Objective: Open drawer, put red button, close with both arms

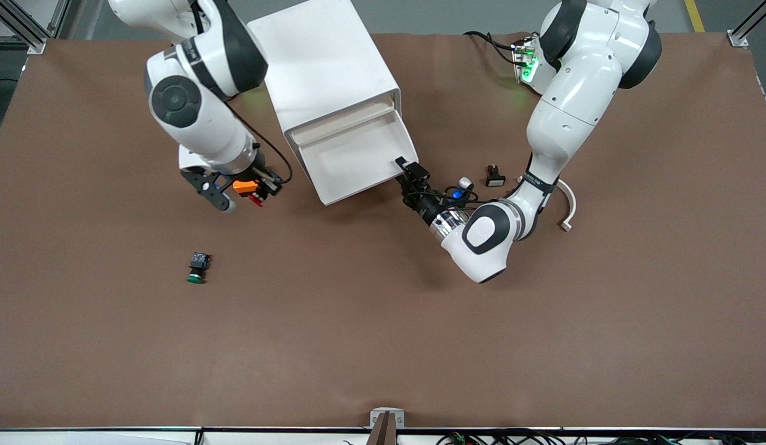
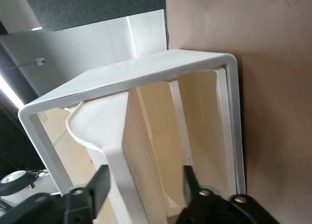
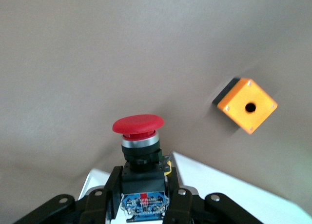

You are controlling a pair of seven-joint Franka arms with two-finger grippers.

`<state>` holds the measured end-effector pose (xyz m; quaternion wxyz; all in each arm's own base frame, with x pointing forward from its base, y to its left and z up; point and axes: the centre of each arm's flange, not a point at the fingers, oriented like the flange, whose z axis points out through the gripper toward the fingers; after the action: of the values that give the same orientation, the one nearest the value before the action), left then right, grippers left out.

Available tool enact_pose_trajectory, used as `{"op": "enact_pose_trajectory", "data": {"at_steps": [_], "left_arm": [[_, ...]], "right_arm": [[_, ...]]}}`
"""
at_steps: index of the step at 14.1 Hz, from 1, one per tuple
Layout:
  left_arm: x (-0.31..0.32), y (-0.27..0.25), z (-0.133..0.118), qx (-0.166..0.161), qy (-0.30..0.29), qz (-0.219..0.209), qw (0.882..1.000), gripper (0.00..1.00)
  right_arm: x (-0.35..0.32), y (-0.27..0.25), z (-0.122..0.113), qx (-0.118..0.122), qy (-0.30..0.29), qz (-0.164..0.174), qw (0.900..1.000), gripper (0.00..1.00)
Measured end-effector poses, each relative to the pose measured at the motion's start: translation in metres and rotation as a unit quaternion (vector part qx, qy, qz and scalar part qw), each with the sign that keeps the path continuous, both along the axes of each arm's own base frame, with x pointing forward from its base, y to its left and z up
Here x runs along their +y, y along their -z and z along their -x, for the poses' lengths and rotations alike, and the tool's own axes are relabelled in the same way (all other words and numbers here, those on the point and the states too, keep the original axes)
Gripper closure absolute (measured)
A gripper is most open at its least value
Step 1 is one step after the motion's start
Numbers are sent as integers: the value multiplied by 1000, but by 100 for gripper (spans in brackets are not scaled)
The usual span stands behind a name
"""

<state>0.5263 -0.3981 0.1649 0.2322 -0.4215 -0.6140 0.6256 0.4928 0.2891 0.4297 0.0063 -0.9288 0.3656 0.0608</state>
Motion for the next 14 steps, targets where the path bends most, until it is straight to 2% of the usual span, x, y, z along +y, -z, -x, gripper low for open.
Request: {"op": "enact_pose_trajectory", "data": {"at_steps": [2,3,5,7,11,14], "left_arm": [[4,-10,-13,-38,-3,41,998,7],[5,-17,-21,-58,-5,60,997,1],[4,-35,-35,-104,-3,101,990,0],[3,-49,-45,-162,12,150,975,0],[15,-62,-63,-279,51,250,926,0],[20,-81,-72,-359,108,300,877,0]], "right_arm": [[28,-2,16,-3,17,2,1000,59],[40,-2,24,-4,26,3,1000,59],[63,-3,39,-6,44,4,999,59],[84,-5,53,-11,63,2,998,59],[118,-4,74,-28,97,-13,995,59],[143,15,85,-34,115,-17,993,59]]}}
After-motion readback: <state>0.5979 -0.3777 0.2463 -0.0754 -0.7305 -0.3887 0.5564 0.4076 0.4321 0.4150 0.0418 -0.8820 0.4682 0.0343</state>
